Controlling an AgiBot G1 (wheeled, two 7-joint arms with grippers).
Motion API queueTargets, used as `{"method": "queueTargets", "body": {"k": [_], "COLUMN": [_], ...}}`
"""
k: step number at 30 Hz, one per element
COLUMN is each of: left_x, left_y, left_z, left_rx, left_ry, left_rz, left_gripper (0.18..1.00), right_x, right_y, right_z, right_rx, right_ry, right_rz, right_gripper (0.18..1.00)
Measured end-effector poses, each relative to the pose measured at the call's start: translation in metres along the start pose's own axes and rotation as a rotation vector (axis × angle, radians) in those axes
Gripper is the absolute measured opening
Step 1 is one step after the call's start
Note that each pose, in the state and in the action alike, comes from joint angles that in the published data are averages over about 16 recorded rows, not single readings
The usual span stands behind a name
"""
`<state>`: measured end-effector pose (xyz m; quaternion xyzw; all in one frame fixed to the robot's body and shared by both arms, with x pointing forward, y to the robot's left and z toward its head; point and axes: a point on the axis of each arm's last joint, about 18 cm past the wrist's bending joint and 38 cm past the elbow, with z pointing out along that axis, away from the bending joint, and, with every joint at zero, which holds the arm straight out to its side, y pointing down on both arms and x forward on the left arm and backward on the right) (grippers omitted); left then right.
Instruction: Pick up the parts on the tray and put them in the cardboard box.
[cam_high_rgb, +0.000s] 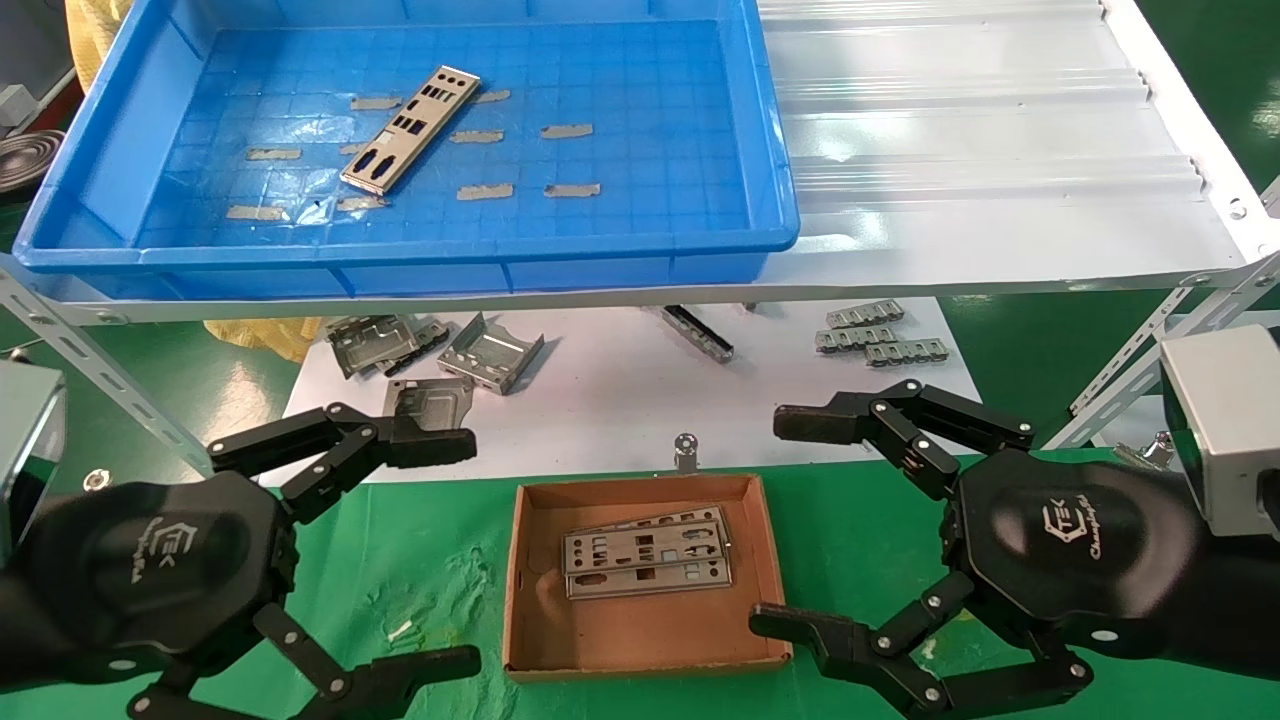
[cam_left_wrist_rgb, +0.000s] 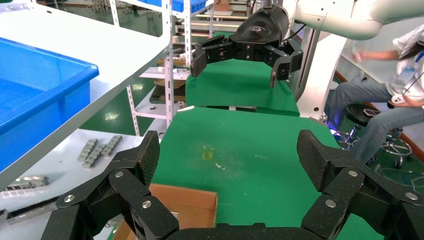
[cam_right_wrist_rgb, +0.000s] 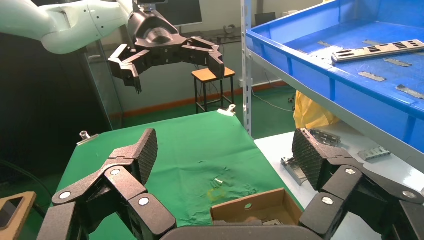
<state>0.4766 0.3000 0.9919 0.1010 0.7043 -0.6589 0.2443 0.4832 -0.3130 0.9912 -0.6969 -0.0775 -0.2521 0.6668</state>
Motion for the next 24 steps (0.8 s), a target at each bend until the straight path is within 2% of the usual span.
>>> {"method": "queueTargets", "body": {"k": [24], "left_x": [0.0], "left_y": [0.0], "left_z": [0.0], "left_rx": [0.0], "left_ry": [0.0], "left_rz": [0.0], "left_gripper": [1.001], "right_x": [0.0], "right_y": [0.0], "right_z": [0.0], "right_rx": [0.0], "right_ry": [0.0], "right_rz": [0.0], "right_gripper": [1.001]}}
